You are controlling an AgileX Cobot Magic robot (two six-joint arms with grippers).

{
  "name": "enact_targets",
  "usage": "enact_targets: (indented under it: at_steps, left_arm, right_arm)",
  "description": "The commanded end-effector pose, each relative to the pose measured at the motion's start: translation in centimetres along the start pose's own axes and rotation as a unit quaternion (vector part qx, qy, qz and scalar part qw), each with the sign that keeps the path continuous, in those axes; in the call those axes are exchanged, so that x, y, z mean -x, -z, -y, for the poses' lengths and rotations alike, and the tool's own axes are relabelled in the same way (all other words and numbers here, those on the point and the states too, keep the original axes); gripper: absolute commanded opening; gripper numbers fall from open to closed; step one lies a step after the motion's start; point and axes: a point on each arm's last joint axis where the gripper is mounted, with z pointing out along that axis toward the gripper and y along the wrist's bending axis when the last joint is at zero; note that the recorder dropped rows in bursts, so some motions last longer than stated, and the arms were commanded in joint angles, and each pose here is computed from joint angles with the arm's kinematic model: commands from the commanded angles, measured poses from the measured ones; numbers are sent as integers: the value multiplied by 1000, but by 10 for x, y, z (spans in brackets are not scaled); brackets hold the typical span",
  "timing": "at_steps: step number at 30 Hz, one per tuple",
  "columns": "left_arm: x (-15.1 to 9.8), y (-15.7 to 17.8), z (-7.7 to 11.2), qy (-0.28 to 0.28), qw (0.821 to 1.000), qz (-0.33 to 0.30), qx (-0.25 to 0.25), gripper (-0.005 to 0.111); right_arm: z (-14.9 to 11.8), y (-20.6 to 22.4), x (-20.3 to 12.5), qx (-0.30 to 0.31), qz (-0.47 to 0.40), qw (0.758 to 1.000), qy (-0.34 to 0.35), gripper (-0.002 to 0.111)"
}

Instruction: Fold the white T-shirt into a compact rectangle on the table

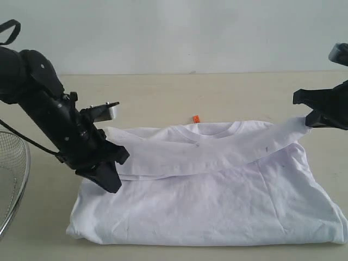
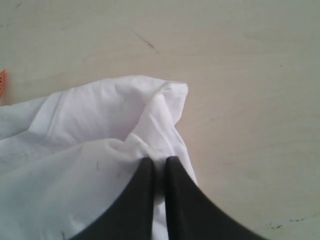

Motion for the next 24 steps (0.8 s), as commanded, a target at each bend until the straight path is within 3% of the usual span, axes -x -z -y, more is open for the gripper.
enact_targets:
  at_steps: [1, 9, 17, 22, 24]
  left_arm:
    - [5, -10, -8, 4, 1000, 8, 9, 4]
    - [18, -13, -19, -8, 998, 44, 52, 4]
    - [57, 21, -11, -25, 989, 120, 85, 4]
    - [71, 41, -9, -40, 984, 133, 113, 4]
    - [74, 50, -2, -42, 986, 125, 98, 4]
  right_arm:
    - [-1, 1, 2, 1, 6, 1000, 0, 0]
    - [-1, 1, 2, 1, 6, 1000, 0, 0]
    - [-1, 1, 2, 1, 6, 1000, 1, 0]
    - [0, 1, 5, -6, 19, 1000, 1, 0]
    - [1, 1, 6, -10, 25, 1000, 1, 7]
